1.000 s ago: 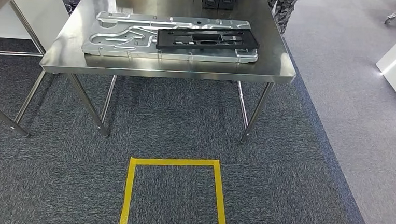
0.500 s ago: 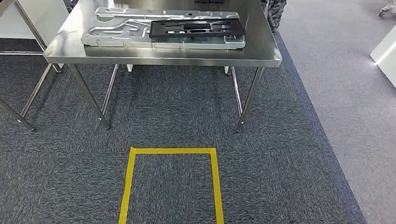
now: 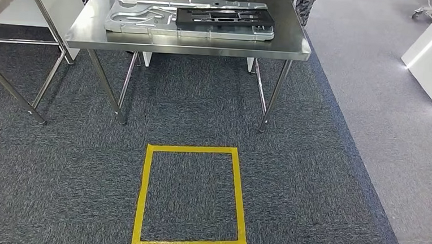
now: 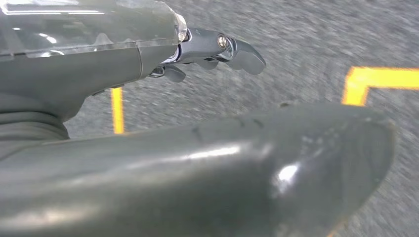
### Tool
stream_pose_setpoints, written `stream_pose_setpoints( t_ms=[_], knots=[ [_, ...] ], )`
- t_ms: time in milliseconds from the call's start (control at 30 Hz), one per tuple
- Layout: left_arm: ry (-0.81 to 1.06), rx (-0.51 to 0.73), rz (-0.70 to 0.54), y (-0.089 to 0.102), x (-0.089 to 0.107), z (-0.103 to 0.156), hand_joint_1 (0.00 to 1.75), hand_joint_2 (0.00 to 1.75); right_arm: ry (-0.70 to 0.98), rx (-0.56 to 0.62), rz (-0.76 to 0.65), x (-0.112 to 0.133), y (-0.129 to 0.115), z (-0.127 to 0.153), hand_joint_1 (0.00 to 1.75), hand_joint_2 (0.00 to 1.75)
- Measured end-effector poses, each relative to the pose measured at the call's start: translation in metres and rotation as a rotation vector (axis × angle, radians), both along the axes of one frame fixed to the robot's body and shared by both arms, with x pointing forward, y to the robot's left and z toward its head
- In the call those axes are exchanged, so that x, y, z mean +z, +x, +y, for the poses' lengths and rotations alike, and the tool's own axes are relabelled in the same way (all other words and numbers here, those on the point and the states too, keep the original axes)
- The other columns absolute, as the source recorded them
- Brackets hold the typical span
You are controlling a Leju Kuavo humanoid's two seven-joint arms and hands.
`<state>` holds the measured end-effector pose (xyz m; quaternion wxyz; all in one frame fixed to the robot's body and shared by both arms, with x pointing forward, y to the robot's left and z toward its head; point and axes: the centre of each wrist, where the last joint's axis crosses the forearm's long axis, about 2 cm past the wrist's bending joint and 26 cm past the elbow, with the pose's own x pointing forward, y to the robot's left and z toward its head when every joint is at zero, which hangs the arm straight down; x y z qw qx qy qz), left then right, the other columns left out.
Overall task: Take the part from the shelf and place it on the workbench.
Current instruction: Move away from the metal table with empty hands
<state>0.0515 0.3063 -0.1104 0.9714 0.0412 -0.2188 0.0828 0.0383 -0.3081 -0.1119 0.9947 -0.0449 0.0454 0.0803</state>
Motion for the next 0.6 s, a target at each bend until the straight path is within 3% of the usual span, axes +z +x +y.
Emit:
stream_pose_setpoints(
  t_ms=[600],
  knots=[
    [-0.014,-0.107,0.037,0.0,0.0,0.01,0.0,0.0,0.04,-0.027,-0.08,0.001,0.008,0.012,0.0,0.0]
  ],
)
